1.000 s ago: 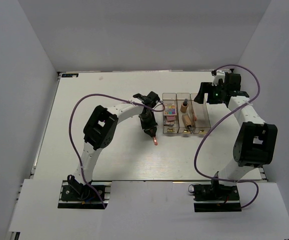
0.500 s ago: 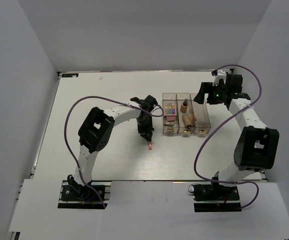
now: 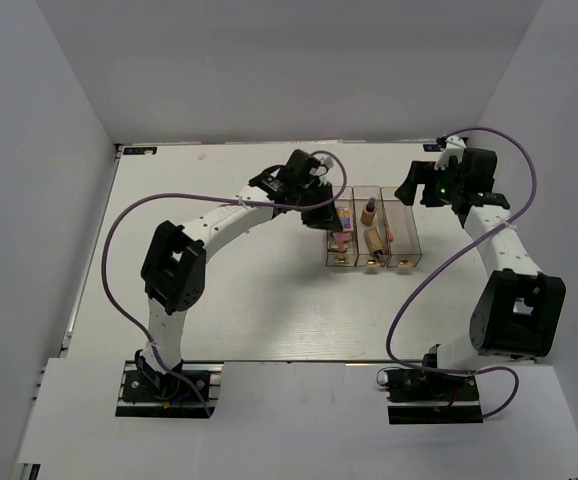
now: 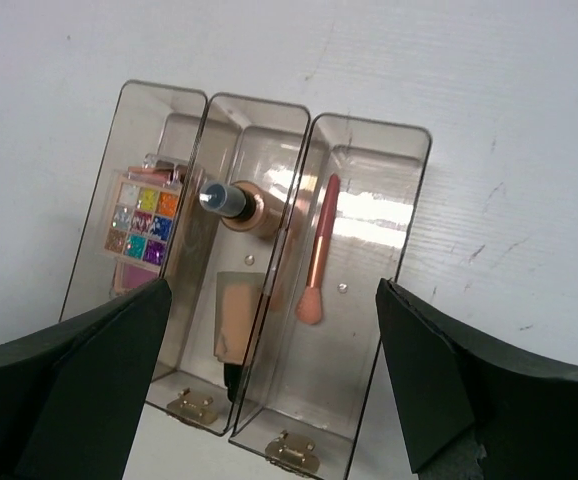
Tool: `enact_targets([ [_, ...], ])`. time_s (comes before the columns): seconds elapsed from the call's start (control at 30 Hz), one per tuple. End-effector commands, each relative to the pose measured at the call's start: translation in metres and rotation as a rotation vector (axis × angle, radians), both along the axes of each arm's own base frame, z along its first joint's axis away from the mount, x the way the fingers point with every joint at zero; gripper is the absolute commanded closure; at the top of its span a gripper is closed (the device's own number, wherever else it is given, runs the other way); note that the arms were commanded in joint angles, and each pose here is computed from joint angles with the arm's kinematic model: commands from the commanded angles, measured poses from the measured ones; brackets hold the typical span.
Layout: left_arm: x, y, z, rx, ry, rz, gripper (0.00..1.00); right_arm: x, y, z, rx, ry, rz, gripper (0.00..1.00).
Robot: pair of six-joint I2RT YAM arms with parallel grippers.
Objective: Organize the makeup
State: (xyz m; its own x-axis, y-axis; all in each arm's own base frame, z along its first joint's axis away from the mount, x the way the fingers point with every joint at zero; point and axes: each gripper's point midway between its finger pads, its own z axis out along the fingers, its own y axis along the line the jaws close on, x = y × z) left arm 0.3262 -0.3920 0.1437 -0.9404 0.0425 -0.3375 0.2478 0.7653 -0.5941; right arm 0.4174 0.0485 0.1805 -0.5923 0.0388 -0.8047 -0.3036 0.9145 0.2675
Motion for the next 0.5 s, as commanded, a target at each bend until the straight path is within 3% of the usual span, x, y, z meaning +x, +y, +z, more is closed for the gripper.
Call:
enact_targets([
  [0.0,0.017,-0.06,0.066,-0.318,-0.128,-0.098,0.9,0.008,-0.012,0.033,-0.001,-0.121,-0.057,0.11],
  [0.13,0.028,-0.106,0.068,-0.494,-0.086,-0.12,0.89,0.008,-0.023,0.047,-0.006,-0.169,-0.095,0.11],
  [0.3,0.037,-0.148,0.084,-0.62,-0.146,-0.16,0.88,0.004,-0.034,0.061,-0.002,-0.222,-0.121,0.11],
  [0.47,0.045,-0.161,0.083,-0.691,-0.176,-0.141,0.86,-0.001,-0.042,0.068,0.018,-0.245,-0.139,0.11],
])
